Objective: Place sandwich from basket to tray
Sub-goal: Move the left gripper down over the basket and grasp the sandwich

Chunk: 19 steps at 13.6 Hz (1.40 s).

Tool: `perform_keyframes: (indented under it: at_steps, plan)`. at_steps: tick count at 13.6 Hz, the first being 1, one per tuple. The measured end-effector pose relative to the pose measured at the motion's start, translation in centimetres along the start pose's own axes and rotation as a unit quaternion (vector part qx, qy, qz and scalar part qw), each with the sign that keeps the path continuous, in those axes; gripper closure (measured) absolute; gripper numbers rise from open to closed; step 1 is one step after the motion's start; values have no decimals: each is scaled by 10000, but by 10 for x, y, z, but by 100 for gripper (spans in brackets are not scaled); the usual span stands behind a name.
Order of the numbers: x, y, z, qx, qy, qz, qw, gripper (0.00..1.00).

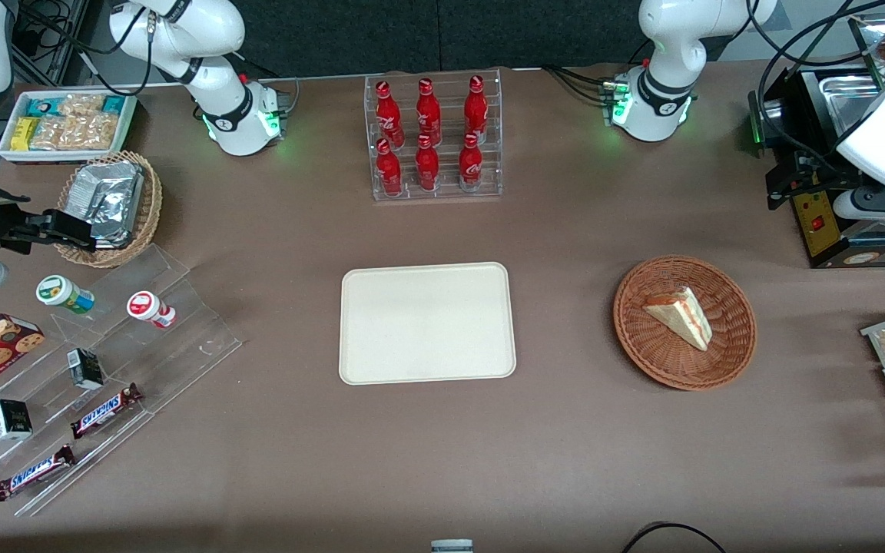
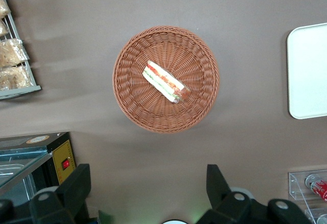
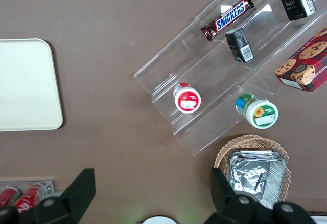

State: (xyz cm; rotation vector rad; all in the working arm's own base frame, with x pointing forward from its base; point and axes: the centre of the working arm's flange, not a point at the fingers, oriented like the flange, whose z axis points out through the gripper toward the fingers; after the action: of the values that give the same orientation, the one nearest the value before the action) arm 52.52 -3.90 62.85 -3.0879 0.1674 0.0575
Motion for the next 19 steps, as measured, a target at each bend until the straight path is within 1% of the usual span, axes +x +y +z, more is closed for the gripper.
perform_keyframes:
  at_steps: [5,7,11,14,16,17,19]
  plan:
    - [0,0,3,-6,-30,-5,10000,0]
    - [2,0,7,-27,-103,-161,9998,0]
    - [4,-1,24,-37,-433,-802,9958,0]
    - [17,-2,49,-55,-675,-961,9931,0]
    - [30,-3,74,-48,-855,-1342,9872,0]
    - [38,-3,89,-30,-920,-1687,9814,0]
    - [53,1,125,17,-1012,-2378,9660,0]
